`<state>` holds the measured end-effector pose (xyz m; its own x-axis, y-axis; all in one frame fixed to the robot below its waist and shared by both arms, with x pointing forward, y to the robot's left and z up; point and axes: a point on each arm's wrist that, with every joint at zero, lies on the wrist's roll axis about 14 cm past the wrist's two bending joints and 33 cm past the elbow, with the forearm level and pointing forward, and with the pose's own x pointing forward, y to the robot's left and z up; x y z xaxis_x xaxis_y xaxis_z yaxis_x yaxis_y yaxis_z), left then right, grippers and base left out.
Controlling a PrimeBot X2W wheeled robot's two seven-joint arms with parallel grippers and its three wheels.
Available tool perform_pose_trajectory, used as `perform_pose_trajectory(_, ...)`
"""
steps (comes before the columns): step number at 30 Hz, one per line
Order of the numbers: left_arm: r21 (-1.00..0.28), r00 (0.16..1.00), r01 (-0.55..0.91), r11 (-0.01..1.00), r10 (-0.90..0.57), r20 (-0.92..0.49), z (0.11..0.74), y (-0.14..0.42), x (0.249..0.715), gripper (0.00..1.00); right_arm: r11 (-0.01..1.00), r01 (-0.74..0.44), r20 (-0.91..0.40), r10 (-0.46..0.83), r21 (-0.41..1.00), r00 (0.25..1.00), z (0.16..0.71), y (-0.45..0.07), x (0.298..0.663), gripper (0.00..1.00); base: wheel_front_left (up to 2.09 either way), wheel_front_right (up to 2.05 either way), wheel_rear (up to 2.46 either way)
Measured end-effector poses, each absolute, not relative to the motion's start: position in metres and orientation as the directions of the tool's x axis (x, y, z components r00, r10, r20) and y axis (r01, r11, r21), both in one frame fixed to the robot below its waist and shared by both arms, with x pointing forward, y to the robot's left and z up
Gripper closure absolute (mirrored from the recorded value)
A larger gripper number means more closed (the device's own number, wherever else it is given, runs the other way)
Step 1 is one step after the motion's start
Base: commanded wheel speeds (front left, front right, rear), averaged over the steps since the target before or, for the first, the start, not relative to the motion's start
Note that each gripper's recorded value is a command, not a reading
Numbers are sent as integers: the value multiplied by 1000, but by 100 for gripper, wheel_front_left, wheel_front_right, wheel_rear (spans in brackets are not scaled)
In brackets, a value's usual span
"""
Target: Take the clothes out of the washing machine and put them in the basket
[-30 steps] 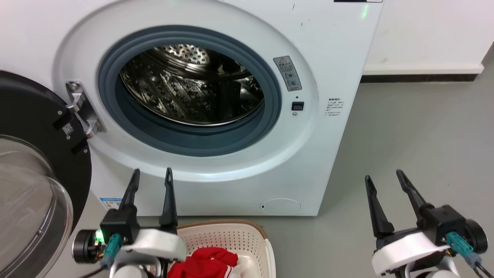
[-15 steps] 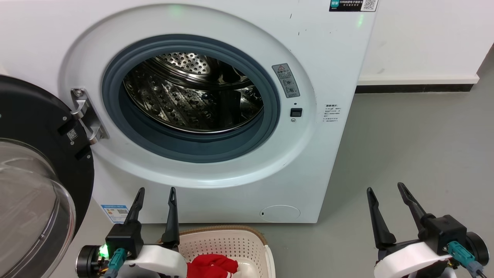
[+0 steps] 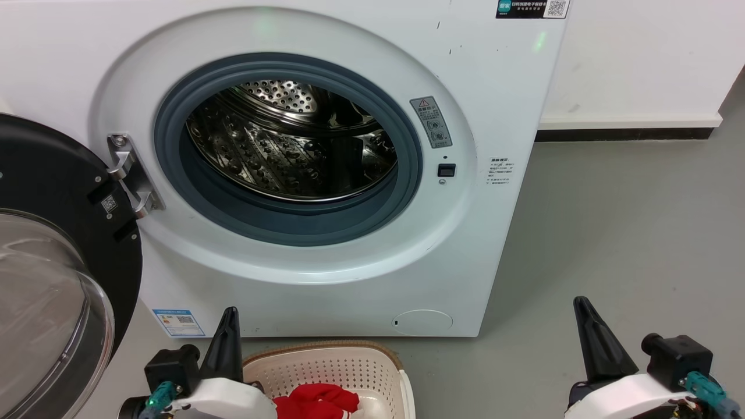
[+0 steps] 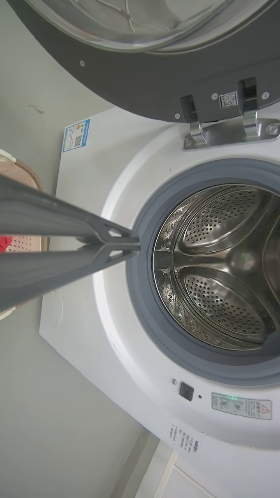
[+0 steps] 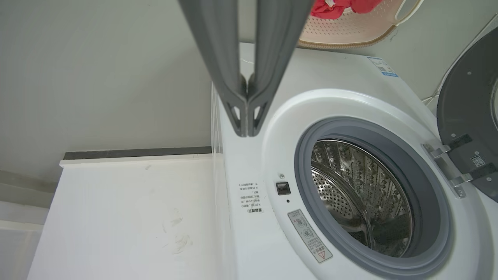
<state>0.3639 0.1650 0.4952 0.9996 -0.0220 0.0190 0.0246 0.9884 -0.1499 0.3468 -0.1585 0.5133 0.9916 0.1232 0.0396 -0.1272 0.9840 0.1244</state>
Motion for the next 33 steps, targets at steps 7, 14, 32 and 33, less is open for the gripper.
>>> perform_pose_trajectory(7,-285,1000,-7,958,4,-11,491,171,365,100,959,-105,23,102,265,994,508,-164,348,100,0,0,0)
perform_pose_trajectory(14,-404,999,-27,914,16,-33,489,175,366,100,918,-88,23,86,388,996,509,-168,353,100,0,0,0)
perform_pose_trajectory(32,-644,997,-70,762,29,-73,486,183,370,100,772,-46,9,52,635,999,507,-177,361,100,0,0,0)
perform_pose_trajectory(33,-655,997,-71,752,29,-75,486,183,371,100,762,-45,10,50,646,999,508,-178,362,100,0,0,0)
